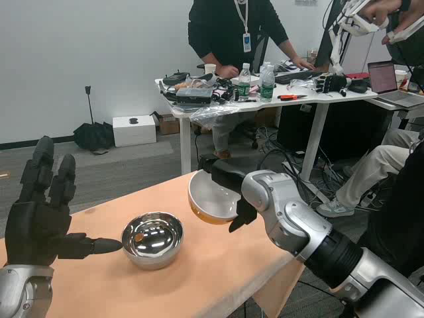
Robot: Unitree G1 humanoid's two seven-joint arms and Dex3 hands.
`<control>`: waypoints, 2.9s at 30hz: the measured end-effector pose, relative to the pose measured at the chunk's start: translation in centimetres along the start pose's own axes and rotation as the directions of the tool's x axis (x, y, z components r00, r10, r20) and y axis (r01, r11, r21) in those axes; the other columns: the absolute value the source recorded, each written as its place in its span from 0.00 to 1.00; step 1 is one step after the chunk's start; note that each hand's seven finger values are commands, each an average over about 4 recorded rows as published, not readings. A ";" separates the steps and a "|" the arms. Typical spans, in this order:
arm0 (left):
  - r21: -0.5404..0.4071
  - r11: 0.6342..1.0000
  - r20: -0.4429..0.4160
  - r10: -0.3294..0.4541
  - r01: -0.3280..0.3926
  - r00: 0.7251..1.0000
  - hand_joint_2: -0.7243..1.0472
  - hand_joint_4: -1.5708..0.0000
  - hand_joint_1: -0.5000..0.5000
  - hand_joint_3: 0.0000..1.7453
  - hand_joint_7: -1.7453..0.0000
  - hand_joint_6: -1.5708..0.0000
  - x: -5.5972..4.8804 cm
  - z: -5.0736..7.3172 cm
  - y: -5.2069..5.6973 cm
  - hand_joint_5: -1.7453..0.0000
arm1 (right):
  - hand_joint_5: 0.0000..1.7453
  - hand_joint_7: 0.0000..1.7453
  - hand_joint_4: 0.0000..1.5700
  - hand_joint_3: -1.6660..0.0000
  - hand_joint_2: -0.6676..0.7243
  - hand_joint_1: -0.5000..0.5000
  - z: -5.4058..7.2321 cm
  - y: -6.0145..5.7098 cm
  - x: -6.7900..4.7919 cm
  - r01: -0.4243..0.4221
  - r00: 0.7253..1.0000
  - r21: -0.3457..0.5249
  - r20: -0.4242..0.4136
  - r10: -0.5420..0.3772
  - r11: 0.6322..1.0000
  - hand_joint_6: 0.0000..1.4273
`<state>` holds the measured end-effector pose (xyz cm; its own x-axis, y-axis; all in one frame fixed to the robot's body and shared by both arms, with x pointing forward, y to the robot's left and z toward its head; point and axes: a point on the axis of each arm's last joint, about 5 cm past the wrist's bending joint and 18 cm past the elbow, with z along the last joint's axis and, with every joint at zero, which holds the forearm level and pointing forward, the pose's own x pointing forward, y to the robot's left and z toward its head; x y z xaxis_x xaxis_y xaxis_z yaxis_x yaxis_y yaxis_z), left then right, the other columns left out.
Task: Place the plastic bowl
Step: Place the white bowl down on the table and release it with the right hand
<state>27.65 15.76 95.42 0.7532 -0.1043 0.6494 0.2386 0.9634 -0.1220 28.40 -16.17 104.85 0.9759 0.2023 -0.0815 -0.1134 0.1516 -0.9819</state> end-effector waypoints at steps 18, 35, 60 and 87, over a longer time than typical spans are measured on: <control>-0.007 1.000 -0.001 -0.008 0.008 1.000 0.45 1.00 0.00 0.05 1.00 1.00 0.0 0.0 0.0 1.00 | 0.93 0.96 0.31 0.05 0.09 0.00 0.0 0.0 0.0 -0.001 1.000 0.003 0.002 0.001 1.000 0.35; -0.006 1.000 -0.002 -0.008 0.008 1.000 0.45 1.00 0.00 0.05 1.00 1.00 0.0 0.0 0.1 1.00 | 0.93 0.96 0.31 0.05 0.09 0.00 -0.1 0.2 0.1 -0.010 1.000 0.005 -0.008 0.010 1.000 0.36; -0.004 1.000 -0.008 -0.007 0.007 1.000 0.45 1.00 0.00 0.05 1.00 1.00 -0.1 -0.1 0.1 1.00 | 0.90 0.88 0.13 0.29 0.18 0.04 -5.0 6.6 -0.4 -0.178 0.960 0.068 -0.206 0.189 0.982 0.08; -0.004 1.000 -0.018 -0.006 0.006 1.000 0.45 1.00 0.00 0.04 1.00 1.00 -0.1 -0.2 0.2 1.00 | 0.00 0.00 0.00 1.00 0.91 0.05 -5.2 6.4 -0.6 -0.117 0.978 0.137 -0.158 0.138 0.984 0.00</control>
<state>27.71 15.88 95.16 0.7626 -0.1145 0.6366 0.2453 0.9619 -0.1208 28.06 -20.38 97.68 0.9680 0.0654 -0.2424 -0.2510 0.2581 -0.9329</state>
